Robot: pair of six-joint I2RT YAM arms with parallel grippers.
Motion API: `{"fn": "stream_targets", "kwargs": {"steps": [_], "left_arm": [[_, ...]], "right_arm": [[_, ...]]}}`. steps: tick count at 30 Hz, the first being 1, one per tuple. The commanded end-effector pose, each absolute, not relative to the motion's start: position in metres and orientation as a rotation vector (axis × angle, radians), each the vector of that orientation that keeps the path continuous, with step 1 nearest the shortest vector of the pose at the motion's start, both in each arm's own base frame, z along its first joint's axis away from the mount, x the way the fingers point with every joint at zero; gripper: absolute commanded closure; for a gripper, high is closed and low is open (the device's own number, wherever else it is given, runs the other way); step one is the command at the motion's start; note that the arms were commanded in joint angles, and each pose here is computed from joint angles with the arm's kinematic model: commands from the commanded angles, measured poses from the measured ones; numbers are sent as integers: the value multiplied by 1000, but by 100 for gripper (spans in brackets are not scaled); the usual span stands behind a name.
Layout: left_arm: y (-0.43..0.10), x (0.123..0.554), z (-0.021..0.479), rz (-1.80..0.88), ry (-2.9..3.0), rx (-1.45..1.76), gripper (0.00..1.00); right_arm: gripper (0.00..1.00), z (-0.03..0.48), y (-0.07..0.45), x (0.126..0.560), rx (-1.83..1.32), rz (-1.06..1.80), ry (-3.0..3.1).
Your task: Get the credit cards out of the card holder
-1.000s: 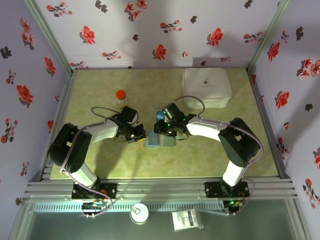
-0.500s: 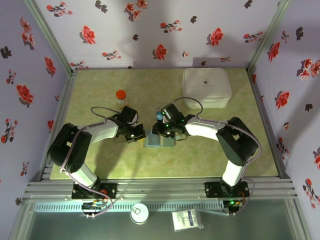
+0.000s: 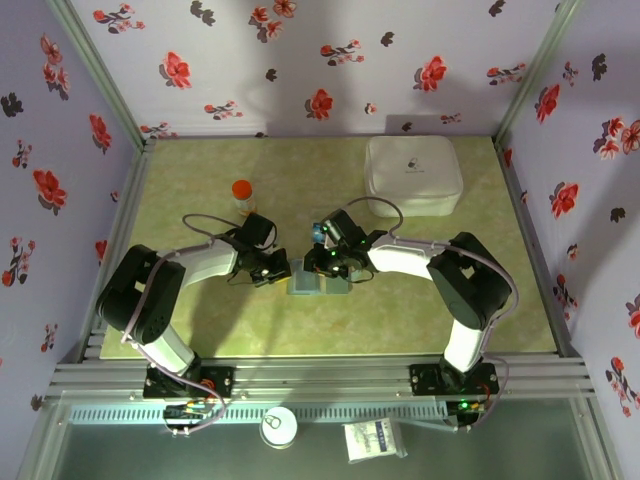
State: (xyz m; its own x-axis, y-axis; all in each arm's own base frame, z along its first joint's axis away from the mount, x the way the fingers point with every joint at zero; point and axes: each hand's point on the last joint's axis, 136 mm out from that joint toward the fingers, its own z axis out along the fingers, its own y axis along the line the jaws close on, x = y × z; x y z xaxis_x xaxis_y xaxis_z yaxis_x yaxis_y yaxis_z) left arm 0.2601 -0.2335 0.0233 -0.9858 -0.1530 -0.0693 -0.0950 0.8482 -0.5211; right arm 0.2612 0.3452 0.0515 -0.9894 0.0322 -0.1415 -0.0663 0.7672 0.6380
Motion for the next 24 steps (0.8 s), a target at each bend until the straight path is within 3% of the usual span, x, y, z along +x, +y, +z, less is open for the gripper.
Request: {"fn": "stream_targets", "kwargs": {"steps": [1, 24], "left_arm": [[-229, 254, 14, -769, 2950, -163, 98], [-229, 254, 13, -750, 2968, -150, 98]], "right_arm": [[74, 41, 343, 255, -28, 997, 2859], [75, 28, 325, 250, -44, 851, 2908]]}}
